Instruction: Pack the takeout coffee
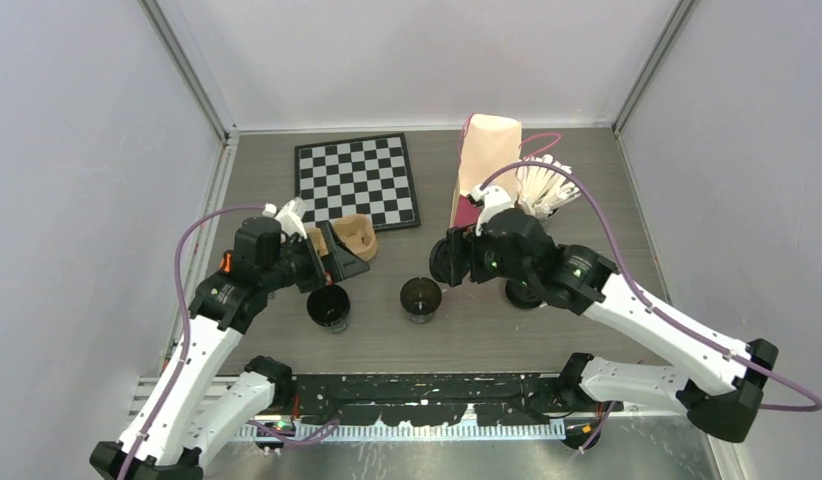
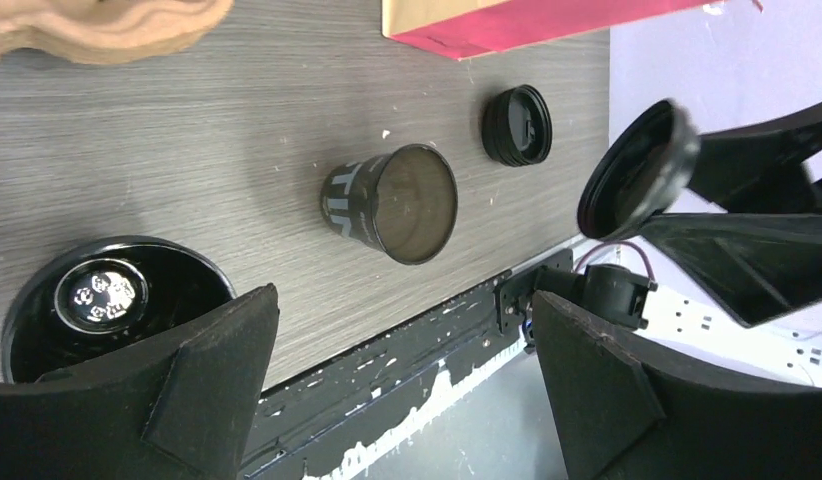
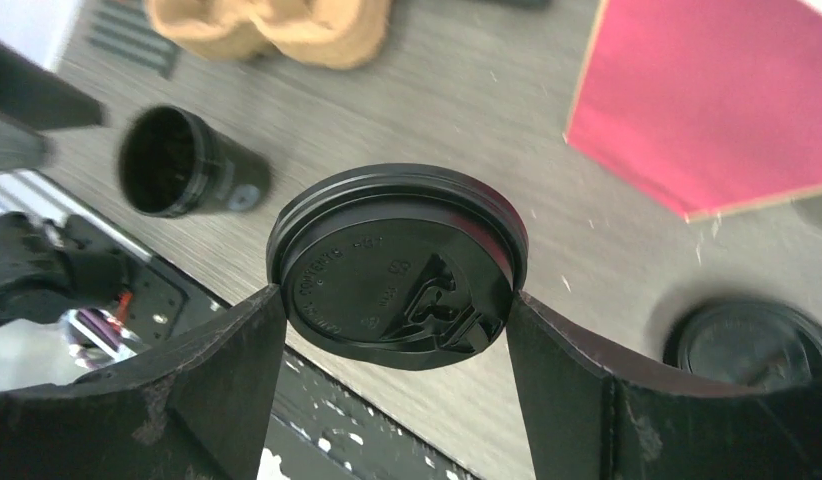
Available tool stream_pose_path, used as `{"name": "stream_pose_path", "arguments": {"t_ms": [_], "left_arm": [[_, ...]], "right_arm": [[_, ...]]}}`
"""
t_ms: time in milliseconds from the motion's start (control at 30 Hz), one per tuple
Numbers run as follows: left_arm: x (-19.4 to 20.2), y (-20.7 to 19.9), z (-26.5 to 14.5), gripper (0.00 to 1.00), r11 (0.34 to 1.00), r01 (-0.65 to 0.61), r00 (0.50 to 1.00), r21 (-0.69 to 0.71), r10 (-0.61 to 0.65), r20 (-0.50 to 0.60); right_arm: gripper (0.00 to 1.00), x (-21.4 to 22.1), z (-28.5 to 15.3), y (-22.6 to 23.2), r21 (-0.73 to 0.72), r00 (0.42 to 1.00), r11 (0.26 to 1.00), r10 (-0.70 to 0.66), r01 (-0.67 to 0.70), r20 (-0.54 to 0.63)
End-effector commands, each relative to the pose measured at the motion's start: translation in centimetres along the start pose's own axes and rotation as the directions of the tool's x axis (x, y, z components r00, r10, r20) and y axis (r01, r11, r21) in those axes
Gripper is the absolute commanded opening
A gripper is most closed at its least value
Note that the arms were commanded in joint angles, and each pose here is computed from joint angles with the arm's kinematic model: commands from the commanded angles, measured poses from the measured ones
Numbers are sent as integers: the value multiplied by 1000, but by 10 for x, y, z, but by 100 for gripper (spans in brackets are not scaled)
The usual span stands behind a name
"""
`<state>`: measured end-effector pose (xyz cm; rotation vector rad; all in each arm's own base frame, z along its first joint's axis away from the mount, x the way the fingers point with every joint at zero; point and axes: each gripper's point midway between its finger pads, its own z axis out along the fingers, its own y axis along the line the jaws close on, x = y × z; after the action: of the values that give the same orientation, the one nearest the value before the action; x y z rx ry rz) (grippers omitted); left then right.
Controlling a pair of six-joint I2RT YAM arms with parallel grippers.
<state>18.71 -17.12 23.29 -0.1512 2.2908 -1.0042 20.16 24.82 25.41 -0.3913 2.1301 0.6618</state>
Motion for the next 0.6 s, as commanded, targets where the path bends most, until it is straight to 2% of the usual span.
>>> {"name": "stream_pose_path", "arguments": {"t_ms": [0,133,233,400,567], "left_arm": [[-5,-6,-12,100,997,-21,1000,71,21,-9],[-4,4,-15,99,997,-4,1000,79,5,-11],[-4,16,-20,99,999,-35,999,17,35,11],[-11,40,-39,98,984,-100,987,-148,117,110],[-13,44,-60,98,966,-178,958,-189,214,192]], "right_arm": [[70,32,-7,-26,201,978,979,82,-42,-194],[70,37,-4,-22,230,959,972,101,-39,-263],[70,36,1,-16,242,952,970,99,-28,-289],[69,37,17,2,248,939,969,77,9,-336],[70,48,37,16,249,906,965,37,77,-423]]}}
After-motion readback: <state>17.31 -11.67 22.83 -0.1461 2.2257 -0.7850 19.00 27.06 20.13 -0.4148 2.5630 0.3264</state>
